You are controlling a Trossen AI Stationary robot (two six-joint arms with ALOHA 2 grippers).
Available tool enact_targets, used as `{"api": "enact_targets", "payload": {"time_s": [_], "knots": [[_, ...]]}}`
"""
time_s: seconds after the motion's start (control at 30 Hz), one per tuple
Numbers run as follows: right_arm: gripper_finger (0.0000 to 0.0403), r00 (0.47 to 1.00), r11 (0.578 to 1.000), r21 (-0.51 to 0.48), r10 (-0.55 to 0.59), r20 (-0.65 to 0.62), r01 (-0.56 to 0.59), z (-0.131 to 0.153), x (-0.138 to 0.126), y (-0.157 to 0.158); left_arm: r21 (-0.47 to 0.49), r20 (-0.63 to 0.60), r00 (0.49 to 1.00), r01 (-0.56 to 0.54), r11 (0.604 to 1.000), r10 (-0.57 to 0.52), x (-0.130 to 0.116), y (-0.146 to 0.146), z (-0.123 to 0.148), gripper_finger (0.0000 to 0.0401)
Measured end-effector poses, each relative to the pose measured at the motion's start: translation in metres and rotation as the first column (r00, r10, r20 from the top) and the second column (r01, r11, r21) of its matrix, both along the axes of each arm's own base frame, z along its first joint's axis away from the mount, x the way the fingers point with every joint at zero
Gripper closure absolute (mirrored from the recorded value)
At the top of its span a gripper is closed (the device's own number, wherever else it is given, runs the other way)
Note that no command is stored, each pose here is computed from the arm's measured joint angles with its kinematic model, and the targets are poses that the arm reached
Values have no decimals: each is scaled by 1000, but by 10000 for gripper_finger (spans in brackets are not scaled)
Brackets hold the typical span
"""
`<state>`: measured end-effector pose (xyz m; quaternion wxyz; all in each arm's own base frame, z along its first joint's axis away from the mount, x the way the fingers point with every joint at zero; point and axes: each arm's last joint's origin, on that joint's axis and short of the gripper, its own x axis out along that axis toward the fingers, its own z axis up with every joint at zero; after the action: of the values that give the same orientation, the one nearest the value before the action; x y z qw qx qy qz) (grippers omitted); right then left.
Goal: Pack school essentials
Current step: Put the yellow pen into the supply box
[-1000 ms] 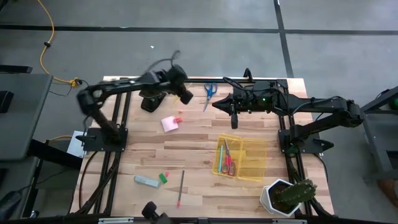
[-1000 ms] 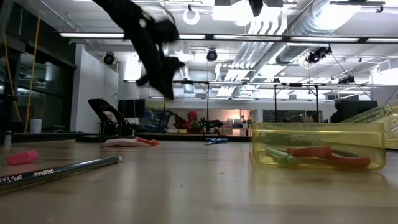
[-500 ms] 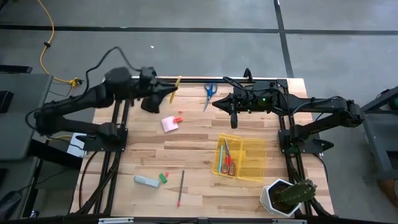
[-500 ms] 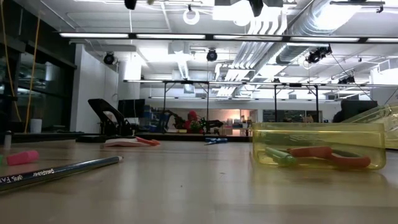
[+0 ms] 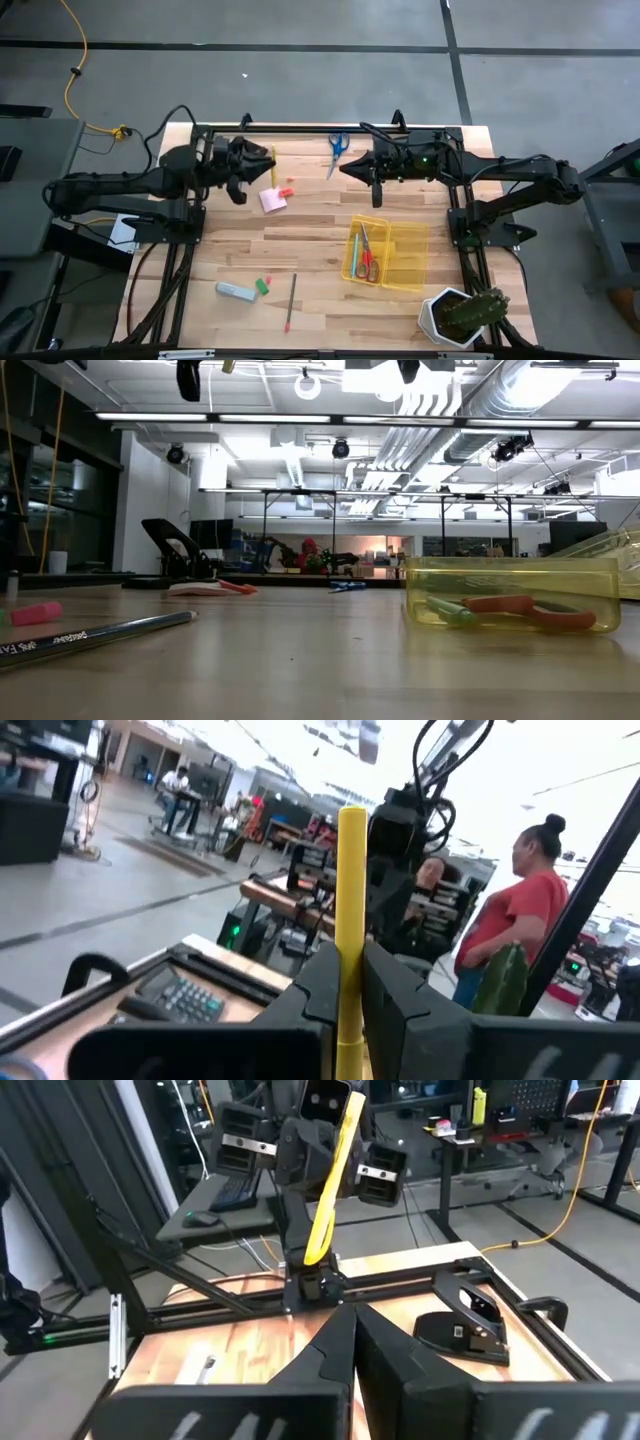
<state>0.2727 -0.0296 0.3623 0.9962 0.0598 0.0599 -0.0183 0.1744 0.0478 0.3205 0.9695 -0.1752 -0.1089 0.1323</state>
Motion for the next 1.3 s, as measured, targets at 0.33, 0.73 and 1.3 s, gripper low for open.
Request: {"api": "enact_targets", "payload": {"time_s": [0.33, 0.73, 1.3], "knots": [[397, 999, 997, 83, -10, 35, 7, 0, 6, -1, 3, -28, 1000, 7, 1000, -7, 12, 3, -7, 393], [227, 980, 965, 261, -26, 198, -28, -19, 52, -4, -53, -61, 994, 85, 995, -88, 53, 11, -18, 393], [229, 967, 946, 322, -43, 249, -41, -29, 67, -6, -76, -101, 988, 112, 991, -120, 87, 9, -20, 393]]}}
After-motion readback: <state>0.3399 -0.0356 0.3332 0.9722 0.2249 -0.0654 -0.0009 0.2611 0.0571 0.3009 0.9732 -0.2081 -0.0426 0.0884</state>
